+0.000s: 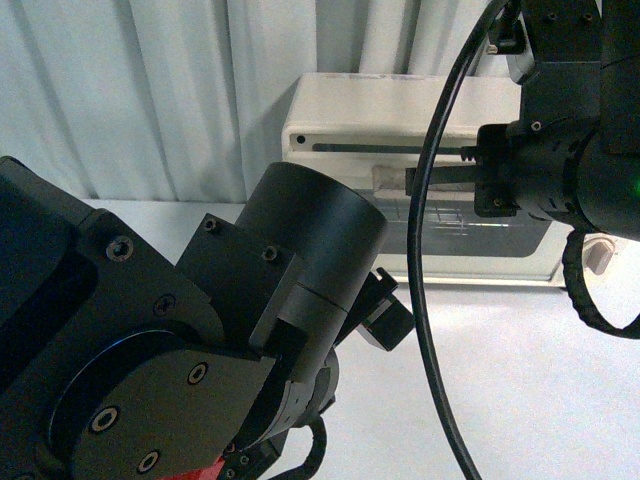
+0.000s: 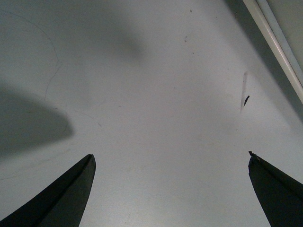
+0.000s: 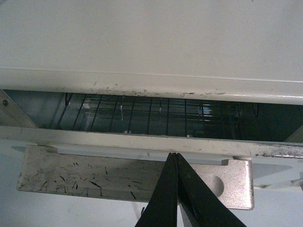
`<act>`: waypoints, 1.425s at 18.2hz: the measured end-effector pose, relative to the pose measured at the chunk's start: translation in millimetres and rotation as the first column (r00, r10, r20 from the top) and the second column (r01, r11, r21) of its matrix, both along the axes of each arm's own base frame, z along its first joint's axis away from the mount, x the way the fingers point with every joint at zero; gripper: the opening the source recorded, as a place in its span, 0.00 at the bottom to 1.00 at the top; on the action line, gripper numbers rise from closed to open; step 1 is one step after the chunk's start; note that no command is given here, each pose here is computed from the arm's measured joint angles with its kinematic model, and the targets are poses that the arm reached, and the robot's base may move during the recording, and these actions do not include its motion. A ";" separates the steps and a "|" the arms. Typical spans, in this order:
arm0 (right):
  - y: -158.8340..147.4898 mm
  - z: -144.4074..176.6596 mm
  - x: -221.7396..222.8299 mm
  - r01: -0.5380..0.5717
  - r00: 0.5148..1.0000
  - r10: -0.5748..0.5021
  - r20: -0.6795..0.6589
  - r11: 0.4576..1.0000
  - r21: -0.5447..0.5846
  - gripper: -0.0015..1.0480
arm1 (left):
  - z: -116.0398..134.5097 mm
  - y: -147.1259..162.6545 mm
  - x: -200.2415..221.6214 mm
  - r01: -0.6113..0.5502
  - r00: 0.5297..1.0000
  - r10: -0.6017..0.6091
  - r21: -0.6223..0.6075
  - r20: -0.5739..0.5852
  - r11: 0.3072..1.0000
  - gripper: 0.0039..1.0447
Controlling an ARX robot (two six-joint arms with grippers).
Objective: Open oven
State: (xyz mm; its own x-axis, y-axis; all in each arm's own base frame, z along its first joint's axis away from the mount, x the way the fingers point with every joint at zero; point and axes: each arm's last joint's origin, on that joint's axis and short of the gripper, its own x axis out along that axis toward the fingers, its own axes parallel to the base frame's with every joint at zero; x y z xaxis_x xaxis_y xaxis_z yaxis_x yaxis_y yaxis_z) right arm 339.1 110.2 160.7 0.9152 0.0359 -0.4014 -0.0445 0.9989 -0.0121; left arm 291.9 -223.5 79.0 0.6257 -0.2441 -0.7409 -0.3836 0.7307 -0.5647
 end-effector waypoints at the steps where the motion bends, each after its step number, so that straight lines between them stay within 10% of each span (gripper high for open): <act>1: -0.3 0.2 -0.8 0.002 1.000 -0.002 -0.001 1.000 0.003 0.02 | 0.0 0.0 0.0 0.000 1.000 0.000 0.000 0.000 1.000 0.94; 22: 21.8 -38.7 -67.7 0.008 0.988 -0.021 -0.152 0.996 -0.083 0.02 | 0.0 0.0 0.0 0.000 1.000 0.000 0.000 0.000 1.000 0.94; 26: 7.0 -15.0 -86.4 0.044 0.999 -0.046 -0.020 0.994 -0.102 0.02 | -0.2 -0.1 -0.4 0.006 1.000 -0.006 0.002 -0.003 1.000 0.94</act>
State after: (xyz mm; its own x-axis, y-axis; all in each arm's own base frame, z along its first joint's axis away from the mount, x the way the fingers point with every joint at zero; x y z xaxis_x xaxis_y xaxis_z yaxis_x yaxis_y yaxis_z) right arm 252.7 117.2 145.7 0.9056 -0.0472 -0.4216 -0.0009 0.9936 -0.1130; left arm 291.5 -223.6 78.8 0.6222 -0.2463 -0.7431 -0.3806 0.7343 -0.5620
